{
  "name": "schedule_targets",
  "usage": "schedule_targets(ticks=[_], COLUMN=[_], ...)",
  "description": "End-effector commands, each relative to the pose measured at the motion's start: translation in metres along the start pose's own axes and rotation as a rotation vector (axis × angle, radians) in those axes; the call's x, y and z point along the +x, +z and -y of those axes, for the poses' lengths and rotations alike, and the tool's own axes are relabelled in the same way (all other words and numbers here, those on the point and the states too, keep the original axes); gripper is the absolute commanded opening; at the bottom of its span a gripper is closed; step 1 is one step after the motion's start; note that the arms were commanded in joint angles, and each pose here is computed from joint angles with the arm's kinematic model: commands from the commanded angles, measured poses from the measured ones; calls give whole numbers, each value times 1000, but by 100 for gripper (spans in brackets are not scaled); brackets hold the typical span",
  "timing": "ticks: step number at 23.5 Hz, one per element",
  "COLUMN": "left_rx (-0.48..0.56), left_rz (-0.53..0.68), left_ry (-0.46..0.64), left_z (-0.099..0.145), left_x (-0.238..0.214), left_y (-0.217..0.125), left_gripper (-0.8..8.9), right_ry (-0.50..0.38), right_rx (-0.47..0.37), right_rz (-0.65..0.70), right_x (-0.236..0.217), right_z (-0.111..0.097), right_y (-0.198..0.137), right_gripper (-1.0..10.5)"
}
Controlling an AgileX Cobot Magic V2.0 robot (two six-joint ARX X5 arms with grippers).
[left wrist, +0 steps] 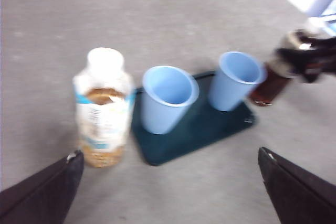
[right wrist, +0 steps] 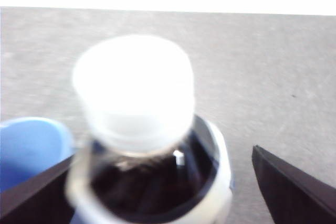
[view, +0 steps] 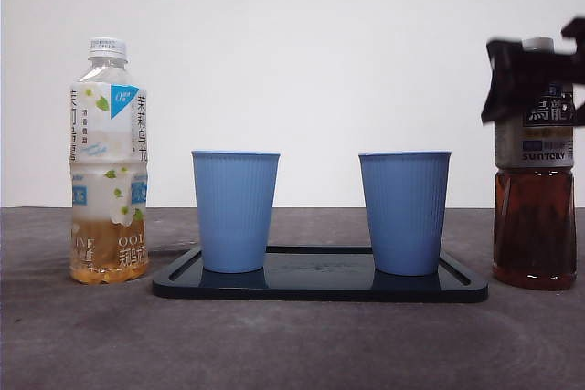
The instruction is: Pour the drink into the cup
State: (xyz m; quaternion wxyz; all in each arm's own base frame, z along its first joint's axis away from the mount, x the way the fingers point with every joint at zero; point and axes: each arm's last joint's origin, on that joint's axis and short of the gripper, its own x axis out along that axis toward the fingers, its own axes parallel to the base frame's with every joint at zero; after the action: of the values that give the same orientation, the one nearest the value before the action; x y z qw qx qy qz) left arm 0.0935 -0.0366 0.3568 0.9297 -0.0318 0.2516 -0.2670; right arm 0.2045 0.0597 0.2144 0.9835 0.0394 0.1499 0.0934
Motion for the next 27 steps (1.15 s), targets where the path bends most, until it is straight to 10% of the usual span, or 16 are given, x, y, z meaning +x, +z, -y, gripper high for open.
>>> schedule_targets(ticks=[1, 12, 27], left_rx=[28, -27, -51], left_rz=[10, 0, 51], left_ry=[3, 62, 157], left_z=[-3, -27, -51], left_x=[12, 81, 158], left_y=[1, -32, -51], left_gripper=[530, 532, 531], right_ry=[52, 96, 168], right_rx=[13, -6, 23], right_rz=[5, -148, 16], right_x=[-15, -87, -171], right_z=[-7, -18, -15], right_y=[21, 80, 138], right_gripper=[493, 493, 492])
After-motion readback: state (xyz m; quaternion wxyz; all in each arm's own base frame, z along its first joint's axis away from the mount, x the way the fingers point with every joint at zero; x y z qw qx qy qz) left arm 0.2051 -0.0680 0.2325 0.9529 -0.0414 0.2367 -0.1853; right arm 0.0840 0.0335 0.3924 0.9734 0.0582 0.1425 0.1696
